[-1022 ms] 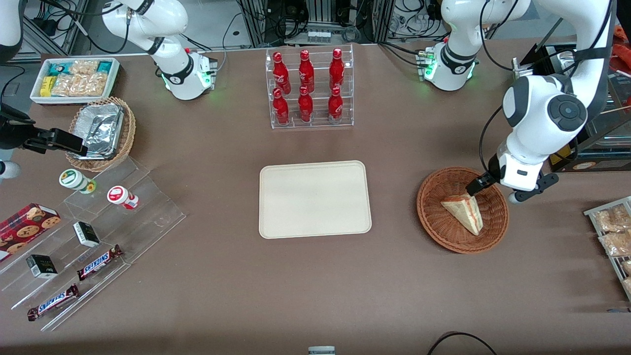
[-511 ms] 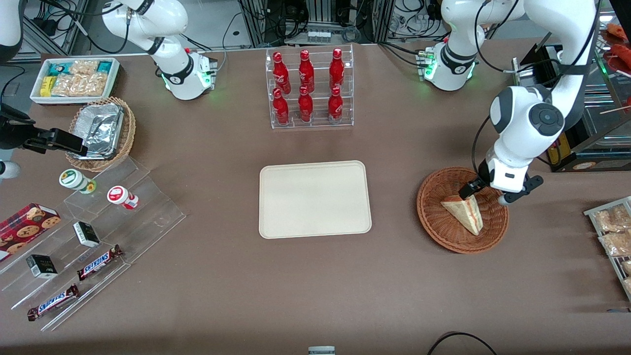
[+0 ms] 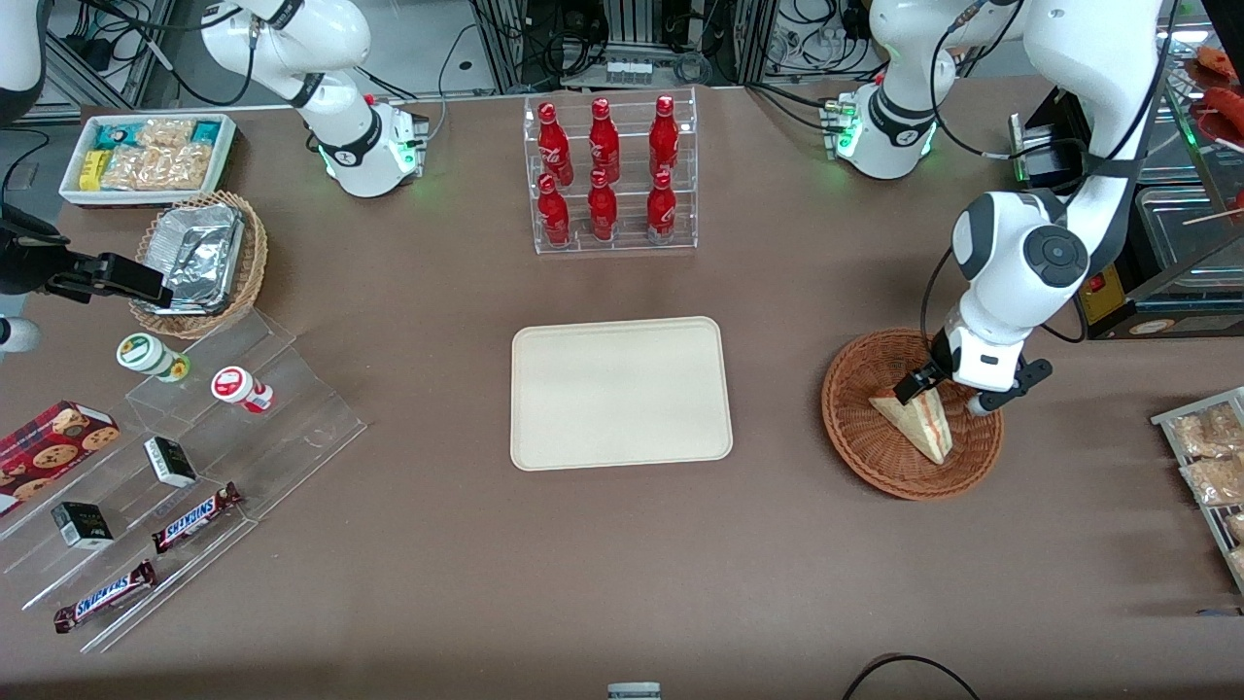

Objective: Place sandwich from basket to tray
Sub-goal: 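Lower the open left gripper around the wrapped sandwich in the basket, then close the left gripper on the sandwich and lift it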

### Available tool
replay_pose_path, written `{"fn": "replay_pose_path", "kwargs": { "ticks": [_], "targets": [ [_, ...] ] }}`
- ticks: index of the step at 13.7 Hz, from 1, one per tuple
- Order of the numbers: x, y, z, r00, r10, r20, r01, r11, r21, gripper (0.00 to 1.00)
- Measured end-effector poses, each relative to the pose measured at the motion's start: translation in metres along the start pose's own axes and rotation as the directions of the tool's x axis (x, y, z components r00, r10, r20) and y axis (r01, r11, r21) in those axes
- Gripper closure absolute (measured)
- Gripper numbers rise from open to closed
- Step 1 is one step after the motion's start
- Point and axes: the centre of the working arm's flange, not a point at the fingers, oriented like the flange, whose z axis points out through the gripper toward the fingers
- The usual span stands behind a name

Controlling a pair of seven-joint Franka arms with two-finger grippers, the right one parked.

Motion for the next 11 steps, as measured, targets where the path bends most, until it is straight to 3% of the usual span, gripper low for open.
{"fn": "replay_pose_path", "kwargs": {
  "ticks": [11],
  "targets": [
    [0.003, 0.002, 0.015, 1.0, -0.012, -0.027, 0.011, 1.0, -0.027, 0.04]
  ]
}}
